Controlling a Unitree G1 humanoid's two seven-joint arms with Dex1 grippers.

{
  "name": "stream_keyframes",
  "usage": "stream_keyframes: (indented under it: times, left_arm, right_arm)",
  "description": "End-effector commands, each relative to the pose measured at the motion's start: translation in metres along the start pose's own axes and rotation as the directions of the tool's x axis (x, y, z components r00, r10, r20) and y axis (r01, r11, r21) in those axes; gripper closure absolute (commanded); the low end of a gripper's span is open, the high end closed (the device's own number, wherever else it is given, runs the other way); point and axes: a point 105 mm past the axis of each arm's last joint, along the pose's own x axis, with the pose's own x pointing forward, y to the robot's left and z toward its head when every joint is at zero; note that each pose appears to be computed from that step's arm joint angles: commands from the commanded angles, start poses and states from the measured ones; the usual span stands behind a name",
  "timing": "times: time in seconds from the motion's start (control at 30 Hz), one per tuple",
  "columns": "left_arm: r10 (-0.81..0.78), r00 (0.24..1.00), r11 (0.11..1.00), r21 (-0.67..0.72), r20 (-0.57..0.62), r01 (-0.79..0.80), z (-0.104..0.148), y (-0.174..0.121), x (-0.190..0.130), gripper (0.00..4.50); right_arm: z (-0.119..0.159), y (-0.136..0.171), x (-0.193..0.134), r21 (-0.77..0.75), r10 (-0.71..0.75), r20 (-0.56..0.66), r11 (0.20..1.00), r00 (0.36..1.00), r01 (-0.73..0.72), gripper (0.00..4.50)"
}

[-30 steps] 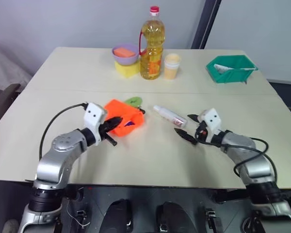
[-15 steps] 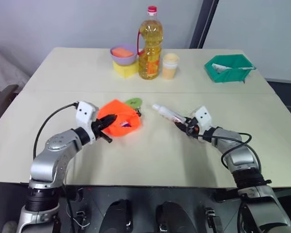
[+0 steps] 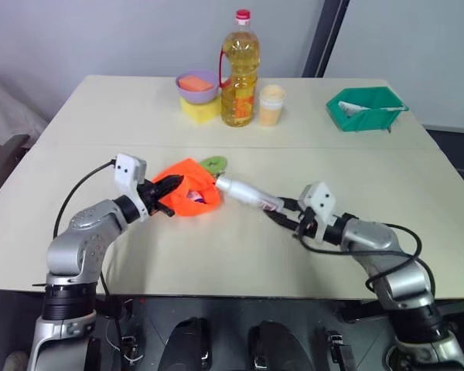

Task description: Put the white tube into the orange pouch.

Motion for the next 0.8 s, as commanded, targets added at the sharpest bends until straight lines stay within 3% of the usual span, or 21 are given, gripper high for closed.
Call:
stream_keyframes:
  times: [0.03, 0.4, 0.8]
  left_arm:
    - [-0.062, 0.998, 0.998, 0.006, 0.034, 0.062, 0.014, -0.007, -0.001, 4.5]
    - [-0.166, 0.986, 0.986, 0.013, -0.001, 0.166, 0.01, -0.026, 0.002, 4.5]
    - [-0.295, 0.949, 0.937, 0.163, -0.109, 0.309, -0.003, -0.07, 0.007, 4.5]
  right_arm:
    - [0.013, 0.013, 0.007, -0.03, 0.001, 0.013, 1.0, 1.0, 0.0, 3.23]
    - [0.003, 0.007, 0.033, -0.011, -0.098, -0.047, 0.995, 0.994, 0.098, 3.23]
    - [0.017, 0.017, 0.063, -0.075, -0.086, -0.092, 0.994, 0.992, 0.079, 3.23]
